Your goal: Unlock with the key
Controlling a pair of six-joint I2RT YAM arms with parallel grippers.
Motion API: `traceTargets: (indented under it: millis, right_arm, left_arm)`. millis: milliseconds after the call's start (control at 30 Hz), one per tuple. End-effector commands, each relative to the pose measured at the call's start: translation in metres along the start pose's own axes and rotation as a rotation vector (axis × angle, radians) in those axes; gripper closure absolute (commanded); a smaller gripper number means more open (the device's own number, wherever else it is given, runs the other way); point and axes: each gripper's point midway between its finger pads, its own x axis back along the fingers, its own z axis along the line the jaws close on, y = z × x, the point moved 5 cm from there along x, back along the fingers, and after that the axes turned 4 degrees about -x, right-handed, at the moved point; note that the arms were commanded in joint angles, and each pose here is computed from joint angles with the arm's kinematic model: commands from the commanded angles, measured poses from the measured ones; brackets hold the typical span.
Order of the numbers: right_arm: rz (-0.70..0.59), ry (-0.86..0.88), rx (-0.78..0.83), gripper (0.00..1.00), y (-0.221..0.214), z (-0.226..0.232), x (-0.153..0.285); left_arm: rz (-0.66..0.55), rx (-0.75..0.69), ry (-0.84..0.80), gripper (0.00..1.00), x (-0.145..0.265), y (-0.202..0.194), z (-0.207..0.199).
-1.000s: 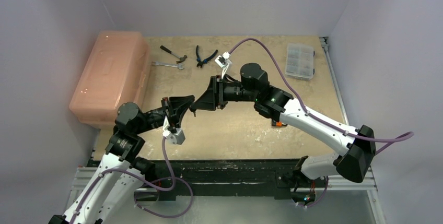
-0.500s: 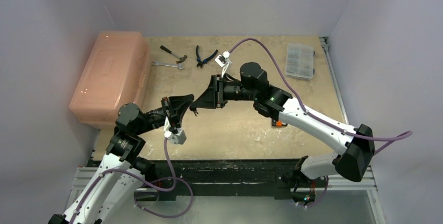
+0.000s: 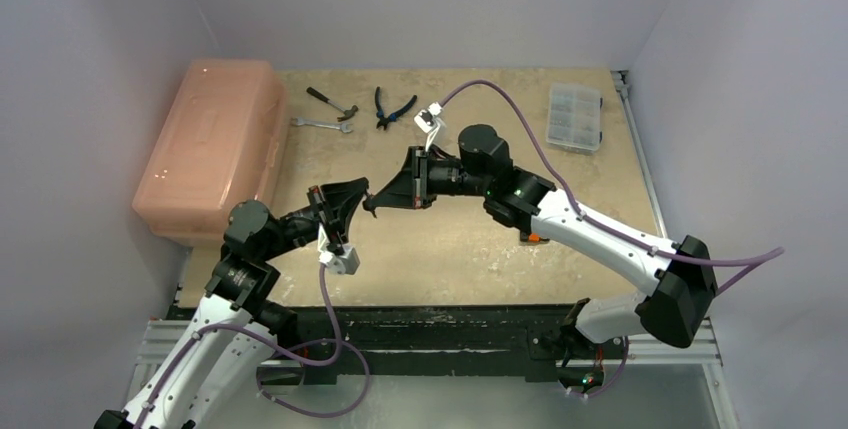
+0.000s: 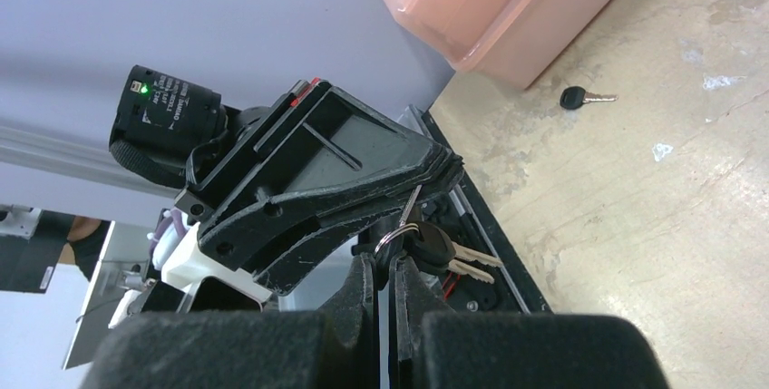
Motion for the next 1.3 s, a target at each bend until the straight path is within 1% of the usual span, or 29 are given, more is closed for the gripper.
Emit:
traceTargets:
  millis: [0,33,100,133,200,333,367,500,533,567,633,667,700,833,933,1000,1067,1133,1167,1200,1267]
  right_arm:
    - [-0.01,0.072,0.064,1.0,-0.004,0.012,0.002]
    - [-0.012,0.07,0.064,1.0,-0.005,0.011,0.002]
    - [-0.02,0.066,0.067,1.0,-0.006,0.009,0.003]
    - [-0.022,0.065,0.07,1.0,-0.007,0.007,0.003]
    - [-0.023,0.065,0.072,1.0,-0.009,0.006,0.005]
    - [-0.061,0.031,0.072,1.0,-0.01,0.001,0.012]
    - [-0.071,0.019,0.072,1.0,-0.01,-0.001,0.014]
    - [-0.132,-0.032,0.094,1.0,-0.009,-0.008,0.024]
    - [-0.154,-0.048,0.101,1.0,-0.008,-0.009,0.028]
    - [-0.178,-0.068,0.111,1.0,-0.006,-0.012,0.031]
    - [-0.23,-0.105,0.131,1.0,-0.002,-0.013,0.04]
    - [-0.267,-0.137,0.142,1.0,0.002,-0.015,0.045]
    - [-0.285,-0.156,0.156,1.0,0.004,-0.015,0.05]
    - [-0.418,-0.299,0.197,1.0,0.02,-0.019,0.075]
    - [-0.518,-0.38,0.232,1.0,0.031,-0.017,0.097]
    - [-0.582,-0.43,0.244,1.0,0.038,-0.015,0.112]
    - [-0.633,-0.473,0.248,1.0,0.041,-0.015,0.125]
    - [-0.665,-0.507,0.252,1.0,0.043,-0.016,0.135]
    - [-0.68,-0.524,0.251,1.0,0.043,-0.016,0.139]
    - [-0.691,-0.54,0.249,1.0,0.043,-0.017,0.144]
    - [-0.721,-0.563,0.243,1.0,0.044,-0.018,0.151]
  left_arm:
    - [-0.053,-0.007,0.008,1.0,-0.003,0.008,0.002]
    - [-0.057,-0.006,0.006,1.0,-0.003,0.009,0.002]
    - [-0.062,-0.002,0.003,0.95,-0.003,0.01,0.001]
    - [-0.063,0.007,0.0,0.85,-0.003,0.01,0.0]
    - [-0.065,0.026,-0.004,0.71,-0.002,0.011,-0.001]
    - [-0.044,0.051,-0.003,0.5,0.001,0.01,-0.003]
    - [-0.04,0.056,0.0,0.47,0.001,0.01,-0.003]
    - [-0.028,0.085,-0.002,0.42,0.004,0.01,-0.005]
    - [-0.025,0.096,-0.007,0.39,0.004,0.01,-0.006]
    - [-0.024,0.108,-0.015,0.33,0.005,0.01,-0.008]
    - [-0.027,0.129,-0.019,0.09,0.005,0.011,-0.009]
    - [-0.027,0.159,-0.021,0.03,0.005,0.011,-0.011]
    - [-0.029,0.186,-0.024,0.01,0.005,0.011,-0.013]
    - [-0.084,0.293,-0.078,0.01,0.0,0.016,-0.026]
    - [-0.139,0.449,-0.138,0.01,-0.009,0.022,-0.032]
    - [-0.167,0.599,-0.16,0.01,-0.017,0.026,-0.029]
    - [-0.174,0.794,-0.142,0.01,-0.026,0.027,-0.022]
    - [-0.103,1.082,-0.048,0.01,-0.037,0.017,-0.012]
    - [-0.032,1.211,-0.006,0.01,-0.043,0.007,-0.012]
    - [0.042,1.307,0.038,0.01,-0.048,-0.003,-0.01]
    - [0.151,1.446,0.026,0.01,-0.057,-0.016,-0.017]
